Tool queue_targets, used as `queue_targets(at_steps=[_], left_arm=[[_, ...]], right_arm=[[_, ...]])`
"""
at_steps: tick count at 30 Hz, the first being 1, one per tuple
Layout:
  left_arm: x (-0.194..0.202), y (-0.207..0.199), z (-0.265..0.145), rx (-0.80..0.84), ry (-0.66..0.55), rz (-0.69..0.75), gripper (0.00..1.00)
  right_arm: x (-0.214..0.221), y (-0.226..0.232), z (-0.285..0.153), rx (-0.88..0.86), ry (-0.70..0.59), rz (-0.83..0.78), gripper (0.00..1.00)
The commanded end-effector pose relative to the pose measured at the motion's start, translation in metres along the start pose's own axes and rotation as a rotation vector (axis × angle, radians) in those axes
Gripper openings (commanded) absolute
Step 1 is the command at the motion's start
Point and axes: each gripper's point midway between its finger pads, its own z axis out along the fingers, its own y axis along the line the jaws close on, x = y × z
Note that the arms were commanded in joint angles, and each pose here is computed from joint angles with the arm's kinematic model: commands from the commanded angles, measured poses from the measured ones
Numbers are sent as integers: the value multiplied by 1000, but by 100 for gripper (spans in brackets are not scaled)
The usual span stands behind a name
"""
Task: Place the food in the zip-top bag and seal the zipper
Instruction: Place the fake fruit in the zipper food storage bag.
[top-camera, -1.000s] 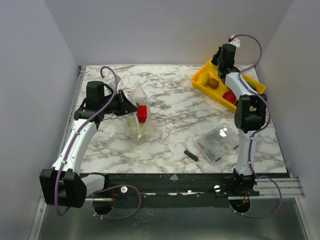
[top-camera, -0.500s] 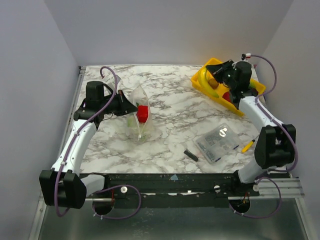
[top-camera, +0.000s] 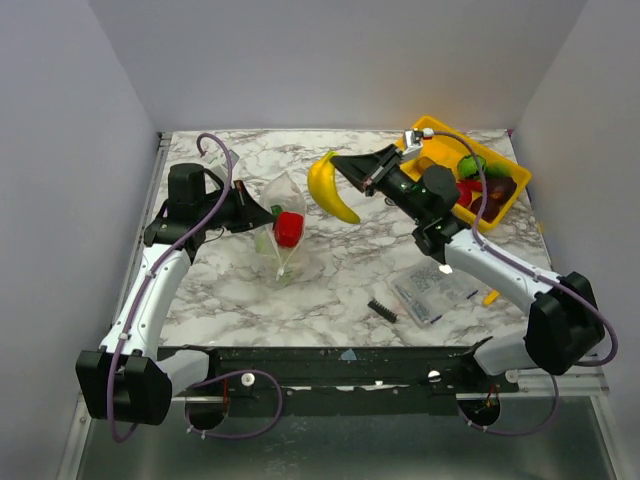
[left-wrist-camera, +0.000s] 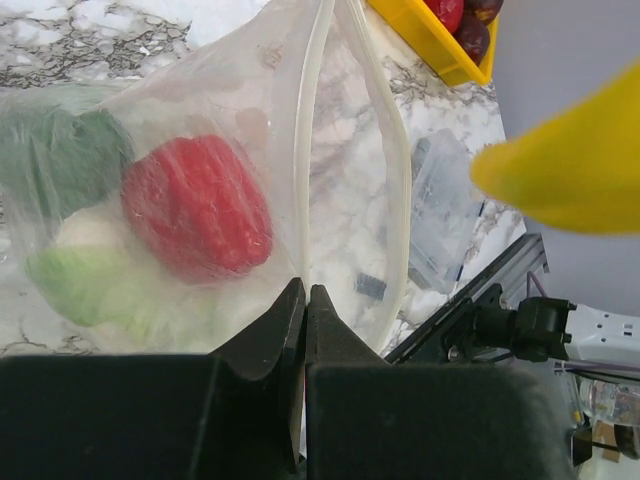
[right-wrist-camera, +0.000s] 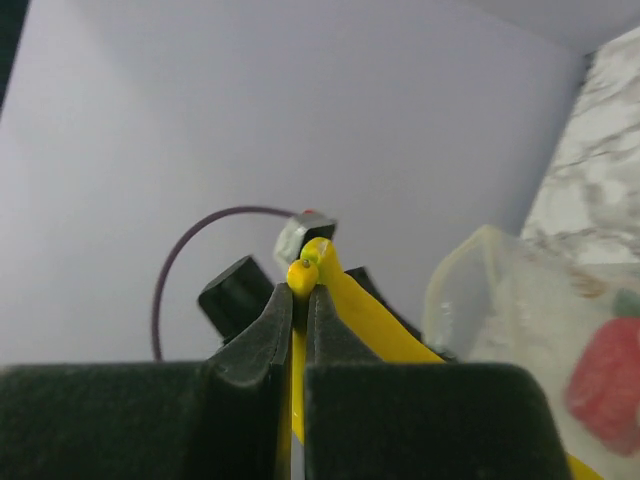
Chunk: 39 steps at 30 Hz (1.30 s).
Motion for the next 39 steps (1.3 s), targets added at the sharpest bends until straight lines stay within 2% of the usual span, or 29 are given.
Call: queue_targets(at_steps=[1, 6, 11, 19, 29, 34, 39], left_arm=[[-7, -4, -4, -5, -29, 42, 0], [-9, -3, -5, -15, -39, 47, 0], [-10, 1, -5, -32, -50, 54, 0], [-10, 2, -4, -35, -45, 47, 0], [-10, 0, -5, -21, -45, 37, 0], [-9, -10, -4, 42, -43, 13, 0], [-10, -34, -7, 157, -11, -112, 0]], right_arm=[[22, 73, -2, -284, -74, 77, 0], [56, 85, -3, -481, -119, 177, 0], [62, 75, 6, -631, -178, 254, 0], [61, 54, 14, -611, -264, 269, 0], [50, 101, 15, -683, -299, 293, 0], [51, 82, 19, -699, -341, 397, 1], [54, 61, 26, -659, -361, 409, 0]])
